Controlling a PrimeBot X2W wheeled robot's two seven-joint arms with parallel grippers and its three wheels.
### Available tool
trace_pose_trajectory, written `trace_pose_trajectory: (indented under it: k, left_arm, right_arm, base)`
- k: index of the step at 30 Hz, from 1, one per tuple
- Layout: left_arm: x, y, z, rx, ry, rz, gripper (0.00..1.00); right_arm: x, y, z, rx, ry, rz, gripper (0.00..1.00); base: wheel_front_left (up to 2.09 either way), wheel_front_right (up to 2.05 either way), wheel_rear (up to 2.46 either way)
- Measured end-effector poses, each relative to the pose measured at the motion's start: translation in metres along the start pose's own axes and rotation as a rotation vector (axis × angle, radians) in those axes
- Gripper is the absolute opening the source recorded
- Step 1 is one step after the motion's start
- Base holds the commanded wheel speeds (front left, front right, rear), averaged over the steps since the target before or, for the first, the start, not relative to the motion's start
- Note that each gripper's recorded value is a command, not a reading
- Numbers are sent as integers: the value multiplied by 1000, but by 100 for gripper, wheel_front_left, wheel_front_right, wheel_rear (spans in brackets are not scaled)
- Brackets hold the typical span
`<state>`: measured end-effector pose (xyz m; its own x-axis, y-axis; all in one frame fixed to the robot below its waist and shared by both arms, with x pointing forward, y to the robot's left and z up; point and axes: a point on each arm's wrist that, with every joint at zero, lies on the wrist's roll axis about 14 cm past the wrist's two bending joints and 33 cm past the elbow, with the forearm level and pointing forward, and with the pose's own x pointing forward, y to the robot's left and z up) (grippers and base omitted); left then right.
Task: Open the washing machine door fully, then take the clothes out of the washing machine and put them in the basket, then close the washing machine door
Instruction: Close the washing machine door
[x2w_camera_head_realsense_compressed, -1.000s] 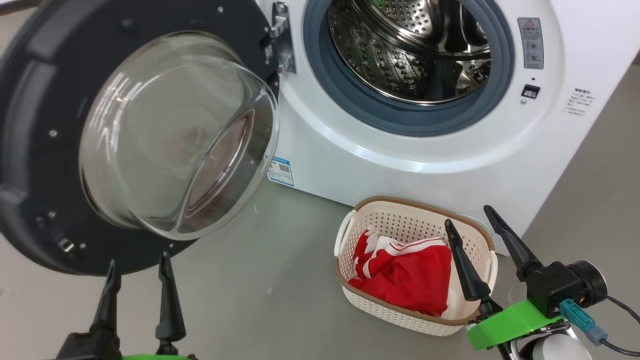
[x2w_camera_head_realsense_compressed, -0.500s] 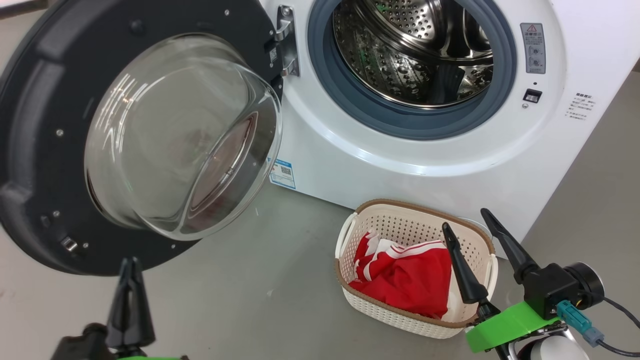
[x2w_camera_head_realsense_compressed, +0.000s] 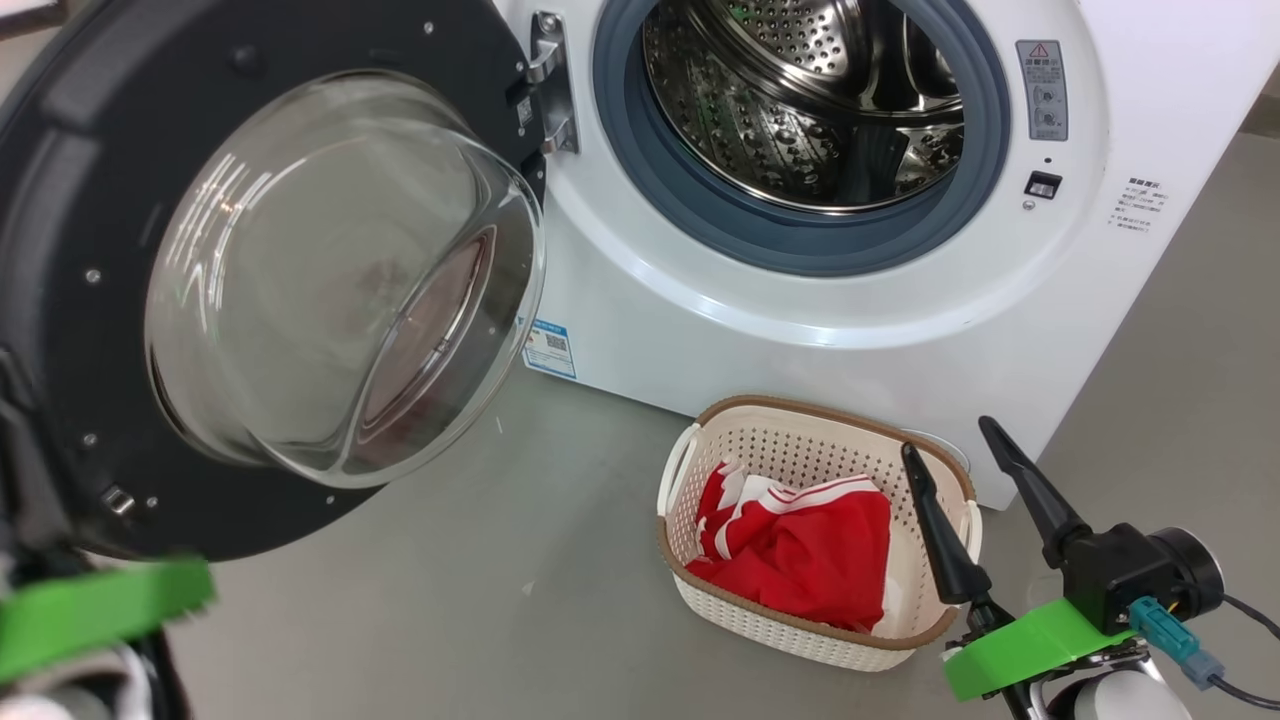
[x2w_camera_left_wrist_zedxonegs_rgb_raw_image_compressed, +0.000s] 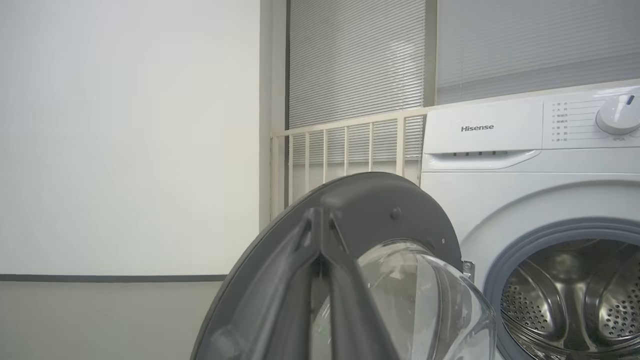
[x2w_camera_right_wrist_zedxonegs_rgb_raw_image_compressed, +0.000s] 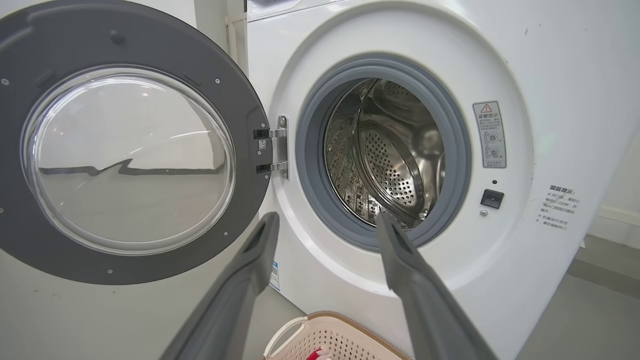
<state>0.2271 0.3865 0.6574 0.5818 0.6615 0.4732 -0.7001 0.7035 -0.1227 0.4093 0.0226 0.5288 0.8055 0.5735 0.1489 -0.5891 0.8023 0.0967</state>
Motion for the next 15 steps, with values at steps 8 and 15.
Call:
trace_pose_trajectory:
  k: [8,15]
  left_arm:
    - [55,20,18,-64,-69,75,0]
    - [82,57,-9,-296,48,232,0]
  right_arm:
    - [-1,-8,0,0,3,-22,100]
    - [-1,-10,1,0,-1,-29,100]
  base:
    - [0,0,0]
    - [0,0,0]
